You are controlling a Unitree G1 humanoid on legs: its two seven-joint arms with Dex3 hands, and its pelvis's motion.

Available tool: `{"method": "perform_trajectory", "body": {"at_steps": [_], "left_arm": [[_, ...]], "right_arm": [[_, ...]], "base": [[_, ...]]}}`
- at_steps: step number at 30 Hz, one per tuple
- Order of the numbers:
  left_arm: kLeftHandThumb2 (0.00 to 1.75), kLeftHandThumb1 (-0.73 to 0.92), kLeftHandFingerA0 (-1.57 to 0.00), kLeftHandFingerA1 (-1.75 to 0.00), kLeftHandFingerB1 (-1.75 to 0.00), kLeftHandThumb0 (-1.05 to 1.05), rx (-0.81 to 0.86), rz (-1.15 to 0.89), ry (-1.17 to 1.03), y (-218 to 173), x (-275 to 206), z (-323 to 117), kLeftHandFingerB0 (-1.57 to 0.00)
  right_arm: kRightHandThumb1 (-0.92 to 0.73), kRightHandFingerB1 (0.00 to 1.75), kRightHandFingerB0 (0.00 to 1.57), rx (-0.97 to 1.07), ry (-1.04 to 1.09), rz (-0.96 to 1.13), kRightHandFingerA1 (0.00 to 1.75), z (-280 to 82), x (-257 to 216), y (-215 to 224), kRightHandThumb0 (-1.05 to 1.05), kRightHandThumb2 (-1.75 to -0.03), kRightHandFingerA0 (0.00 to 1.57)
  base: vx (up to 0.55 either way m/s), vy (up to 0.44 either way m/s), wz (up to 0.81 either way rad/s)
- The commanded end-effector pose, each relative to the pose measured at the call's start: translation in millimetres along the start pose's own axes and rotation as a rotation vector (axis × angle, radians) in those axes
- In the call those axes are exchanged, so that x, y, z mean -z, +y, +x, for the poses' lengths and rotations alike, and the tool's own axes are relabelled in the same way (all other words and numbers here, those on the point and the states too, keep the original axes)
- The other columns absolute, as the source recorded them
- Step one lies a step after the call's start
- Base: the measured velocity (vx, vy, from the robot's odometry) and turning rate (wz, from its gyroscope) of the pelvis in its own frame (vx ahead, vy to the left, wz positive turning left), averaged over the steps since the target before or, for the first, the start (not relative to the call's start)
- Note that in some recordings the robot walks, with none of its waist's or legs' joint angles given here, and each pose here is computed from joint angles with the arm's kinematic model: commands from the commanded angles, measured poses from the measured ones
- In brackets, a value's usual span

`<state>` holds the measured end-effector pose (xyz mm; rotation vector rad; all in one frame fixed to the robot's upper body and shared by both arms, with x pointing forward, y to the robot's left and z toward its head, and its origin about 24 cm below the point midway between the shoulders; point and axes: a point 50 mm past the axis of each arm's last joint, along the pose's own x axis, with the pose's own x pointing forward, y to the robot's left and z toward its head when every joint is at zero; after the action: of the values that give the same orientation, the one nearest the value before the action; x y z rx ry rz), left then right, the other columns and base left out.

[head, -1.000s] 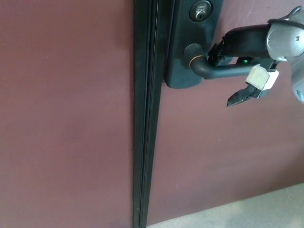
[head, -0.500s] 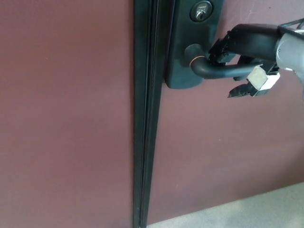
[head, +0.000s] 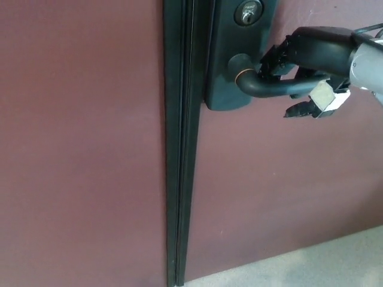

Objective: The robot walks towards the door handle and put its right hand on it and twist the handle

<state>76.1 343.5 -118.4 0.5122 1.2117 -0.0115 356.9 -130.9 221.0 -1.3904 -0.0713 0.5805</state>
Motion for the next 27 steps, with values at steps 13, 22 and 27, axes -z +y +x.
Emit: {"method": "perform_trajectory", "body": {"at_steps": [13,22,27], "left_arm": [[0.82,0.53,-0.53,-0.56,-0.48,-0.49,0.018,0.015,0.008,0.4,1.8,-0.7,-0.35],[0.82,0.53,-0.53,-0.56,-0.48,-0.49,0.017,0.012,0.006,0.0,3.5,-1.3,-0.35],[0.82,0.53,-0.53,-0.56,-0.48,-0.49,0.016,0.01,0.005,0.5,3.2,-1.3,-0.35]], "right_arm": [[-0.48,0.15,0.06,0.016,0.016,-0.02,0.01,-3.7,-3.2,-8.0,-0.78,-0.84,0.0],[-0.48,0.09,0.0,0.029,0.04,-0.015,0.0,-8.0,-4.6,-21.4,-0.79,-0.84,0.0],[-0.47,0.09,0.0,0.035,0.046,-0.004,0.0,-12.1,-5.9,-32.8,-0.8,-0.84,0.0]], "base": [[0.0,0.0,0.0],[0.0,0.0,0.0],[0.0,0.0,0.0]]}}
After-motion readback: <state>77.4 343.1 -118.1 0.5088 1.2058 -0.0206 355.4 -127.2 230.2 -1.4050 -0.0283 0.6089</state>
